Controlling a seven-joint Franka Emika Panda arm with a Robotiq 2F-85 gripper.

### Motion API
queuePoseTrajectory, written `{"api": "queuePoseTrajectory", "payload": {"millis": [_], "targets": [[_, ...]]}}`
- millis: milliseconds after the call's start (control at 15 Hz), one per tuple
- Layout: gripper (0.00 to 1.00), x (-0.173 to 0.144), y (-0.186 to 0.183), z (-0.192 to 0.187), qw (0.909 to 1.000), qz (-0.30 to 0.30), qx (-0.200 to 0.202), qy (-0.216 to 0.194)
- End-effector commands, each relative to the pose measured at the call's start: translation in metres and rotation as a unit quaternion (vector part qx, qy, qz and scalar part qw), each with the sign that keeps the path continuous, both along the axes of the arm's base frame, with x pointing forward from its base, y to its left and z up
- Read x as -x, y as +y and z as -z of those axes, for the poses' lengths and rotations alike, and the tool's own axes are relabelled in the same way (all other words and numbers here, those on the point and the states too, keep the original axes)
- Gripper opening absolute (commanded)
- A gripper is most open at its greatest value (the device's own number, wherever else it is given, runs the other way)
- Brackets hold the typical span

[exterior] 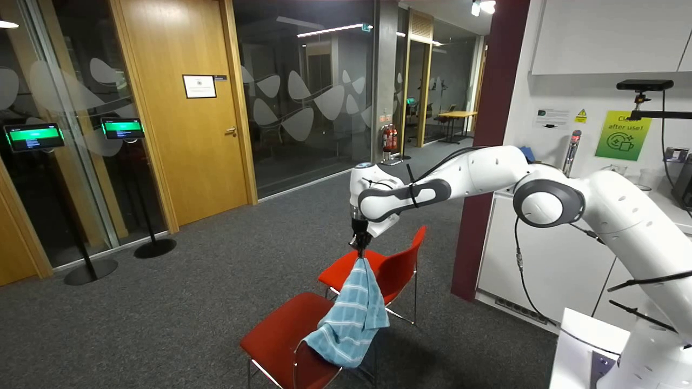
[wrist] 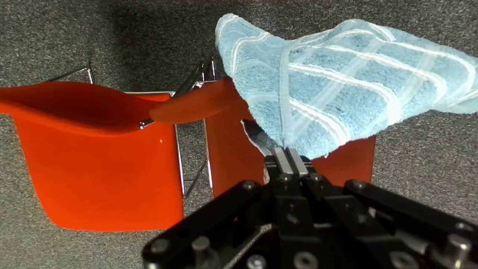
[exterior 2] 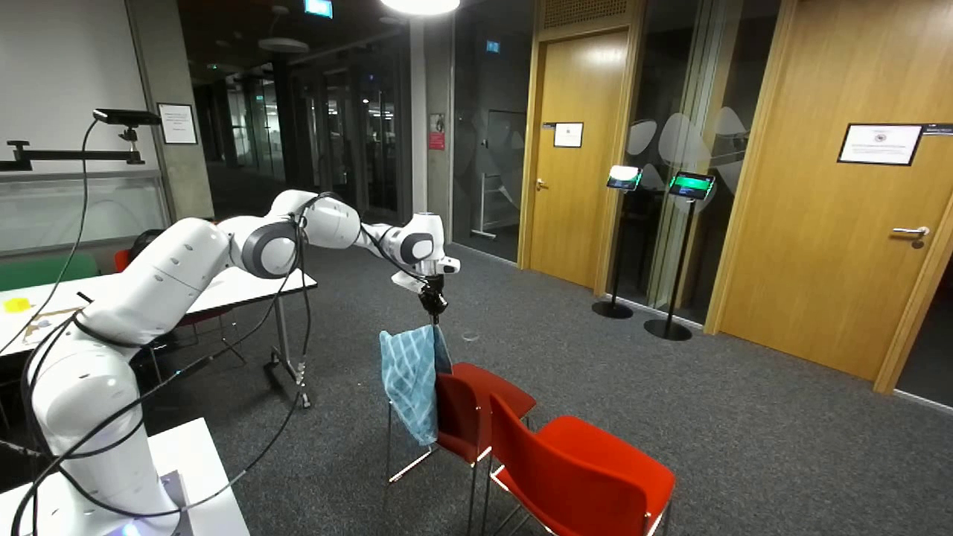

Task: Move the cloth

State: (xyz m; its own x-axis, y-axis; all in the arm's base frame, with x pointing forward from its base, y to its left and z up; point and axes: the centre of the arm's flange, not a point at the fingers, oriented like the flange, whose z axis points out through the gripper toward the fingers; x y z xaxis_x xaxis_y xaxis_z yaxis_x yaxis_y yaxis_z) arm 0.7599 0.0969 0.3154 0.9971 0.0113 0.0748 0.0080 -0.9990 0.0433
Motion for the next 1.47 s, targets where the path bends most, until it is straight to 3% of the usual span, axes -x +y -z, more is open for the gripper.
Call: {"api": "queuePoseTrajectory", "payload": {"millis": [0,1400], "targets": [[0.00,0.030,-0.011,-0.004,0.9999,0.009,0.002,-0.009],[0.00,0.070,-0.080,0.040,0.9984,0.055,-0.011,-0.001]]}}
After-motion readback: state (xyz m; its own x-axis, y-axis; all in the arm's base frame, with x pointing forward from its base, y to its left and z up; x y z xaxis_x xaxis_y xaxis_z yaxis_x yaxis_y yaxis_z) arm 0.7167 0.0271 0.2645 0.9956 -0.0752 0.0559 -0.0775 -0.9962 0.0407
